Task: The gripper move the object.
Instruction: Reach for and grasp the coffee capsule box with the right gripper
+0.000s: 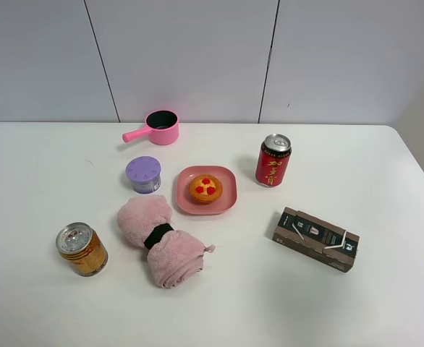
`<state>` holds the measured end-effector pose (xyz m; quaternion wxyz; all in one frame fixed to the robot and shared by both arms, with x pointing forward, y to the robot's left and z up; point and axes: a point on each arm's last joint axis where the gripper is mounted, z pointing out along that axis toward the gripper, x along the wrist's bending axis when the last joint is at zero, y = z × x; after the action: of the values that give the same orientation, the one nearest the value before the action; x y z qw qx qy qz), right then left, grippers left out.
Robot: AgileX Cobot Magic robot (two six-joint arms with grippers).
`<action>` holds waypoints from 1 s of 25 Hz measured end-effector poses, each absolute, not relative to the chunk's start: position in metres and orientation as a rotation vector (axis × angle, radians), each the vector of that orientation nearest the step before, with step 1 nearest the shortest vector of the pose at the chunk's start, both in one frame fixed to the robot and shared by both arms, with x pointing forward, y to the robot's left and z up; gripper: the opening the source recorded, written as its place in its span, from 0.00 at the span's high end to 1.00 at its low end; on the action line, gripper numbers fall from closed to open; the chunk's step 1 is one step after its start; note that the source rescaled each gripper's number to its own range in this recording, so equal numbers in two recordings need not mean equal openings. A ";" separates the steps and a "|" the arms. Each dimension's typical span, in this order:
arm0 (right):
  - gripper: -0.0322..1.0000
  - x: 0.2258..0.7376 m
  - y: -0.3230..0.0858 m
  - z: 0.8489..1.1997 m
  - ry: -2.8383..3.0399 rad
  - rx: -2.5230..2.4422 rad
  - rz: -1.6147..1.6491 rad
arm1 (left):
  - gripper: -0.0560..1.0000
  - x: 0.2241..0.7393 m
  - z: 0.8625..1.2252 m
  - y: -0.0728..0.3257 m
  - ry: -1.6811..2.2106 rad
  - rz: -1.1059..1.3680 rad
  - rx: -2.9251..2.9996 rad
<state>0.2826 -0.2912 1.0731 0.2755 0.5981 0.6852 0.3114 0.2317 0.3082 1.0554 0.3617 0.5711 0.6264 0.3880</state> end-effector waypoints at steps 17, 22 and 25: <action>0.44 0.464 -0.257 1.125 2.463 1.394 0.463 | 0.00 0.232 1.055 0.308 1.614 1.000 1.471; 0.44 0.491 -0.232 1.097 2.604 1.318 0.376 | 0.00 0.232 1.055 0.308 1.614 1.000 1.471; 0.44 0.495 -0.216 1.087 2.669 1.222 0.326 | 0.00 0.232 1.055 0.308 1.614 1.000 1.471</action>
<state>0.4955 -0.2163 1.0866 0.0941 0.4119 0.8997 0.1097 0.2317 0.3082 1.0554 0.3617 0.5711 0.6264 0.3880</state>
